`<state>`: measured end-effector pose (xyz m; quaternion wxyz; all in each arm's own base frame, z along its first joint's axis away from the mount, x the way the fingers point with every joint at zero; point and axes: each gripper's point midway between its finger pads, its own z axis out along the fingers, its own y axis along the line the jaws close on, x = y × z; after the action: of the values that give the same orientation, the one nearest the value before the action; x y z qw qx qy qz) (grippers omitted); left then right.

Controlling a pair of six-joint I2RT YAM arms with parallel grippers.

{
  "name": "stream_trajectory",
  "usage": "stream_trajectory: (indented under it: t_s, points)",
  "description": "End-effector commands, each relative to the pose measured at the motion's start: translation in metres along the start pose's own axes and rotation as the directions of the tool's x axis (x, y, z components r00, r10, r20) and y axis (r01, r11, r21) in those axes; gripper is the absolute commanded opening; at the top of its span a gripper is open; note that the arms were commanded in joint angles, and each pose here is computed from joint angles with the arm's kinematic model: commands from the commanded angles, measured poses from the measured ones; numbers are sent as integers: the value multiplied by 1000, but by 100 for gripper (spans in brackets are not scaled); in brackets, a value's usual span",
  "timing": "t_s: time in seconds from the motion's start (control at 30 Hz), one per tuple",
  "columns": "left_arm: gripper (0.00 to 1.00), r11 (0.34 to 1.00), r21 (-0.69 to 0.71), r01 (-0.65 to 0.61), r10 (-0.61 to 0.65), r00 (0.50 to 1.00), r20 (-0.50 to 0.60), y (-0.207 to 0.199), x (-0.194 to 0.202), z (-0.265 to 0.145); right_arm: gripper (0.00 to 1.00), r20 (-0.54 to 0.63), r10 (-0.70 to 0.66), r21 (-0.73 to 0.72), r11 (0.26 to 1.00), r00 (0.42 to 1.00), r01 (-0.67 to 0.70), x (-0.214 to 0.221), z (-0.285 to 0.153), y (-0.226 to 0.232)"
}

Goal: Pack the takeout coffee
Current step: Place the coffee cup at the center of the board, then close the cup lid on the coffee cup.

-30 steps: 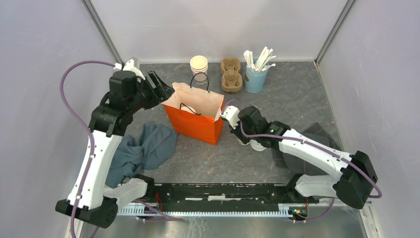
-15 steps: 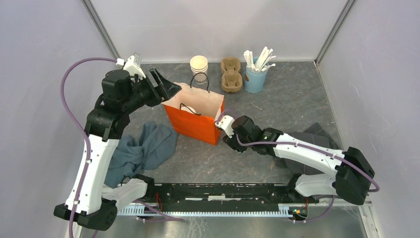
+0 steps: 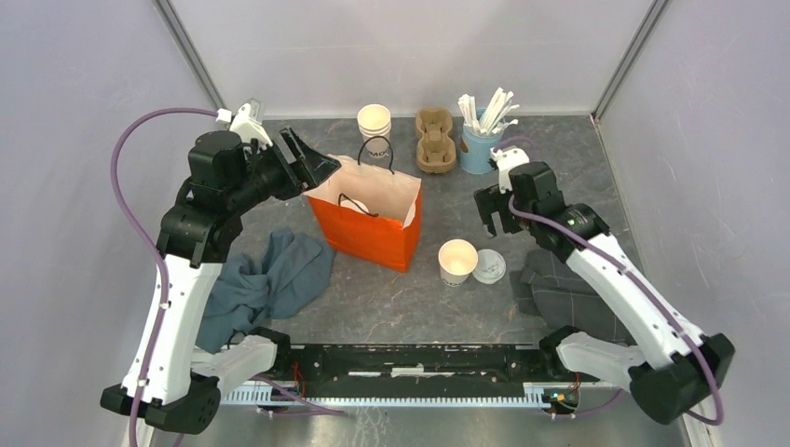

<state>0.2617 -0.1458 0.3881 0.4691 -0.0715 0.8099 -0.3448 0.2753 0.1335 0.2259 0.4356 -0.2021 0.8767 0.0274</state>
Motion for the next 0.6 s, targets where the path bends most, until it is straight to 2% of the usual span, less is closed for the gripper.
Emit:
stream_trajectory:
  t_s: [0.0, 0.07, 0.17, 0.4, 0.57]
  points:
    - [81, 997, 69, -35, 32, 999, 41, -21, -12, -18, 98, -301, 115, -10, 992, 947, -123, 82, 26, -14]
    - [81, 997, 68, -36, 33, 999, 40, -22, -12, -22, 98, -335, 145, -85, 979, 931, -183, 97, 39, -3]
    - [81, 997, 71, -34, 32, 999, 36, -24, -12, -26, 98, -430, 114, -129, 974, 896, -186, 118, 49, 7]
    - [82, 997, 80, -19, 17, 1000, 26, -26, -8, -29, 95, -488, 96, -131, 975, 868, -181, 143, 67, 16]
    - [82, 997, 80, -15, 13, 1000, 18, -24, -6, -28, 92, -486, 66, -112, 984, 872, -137, 152, 79, 18]
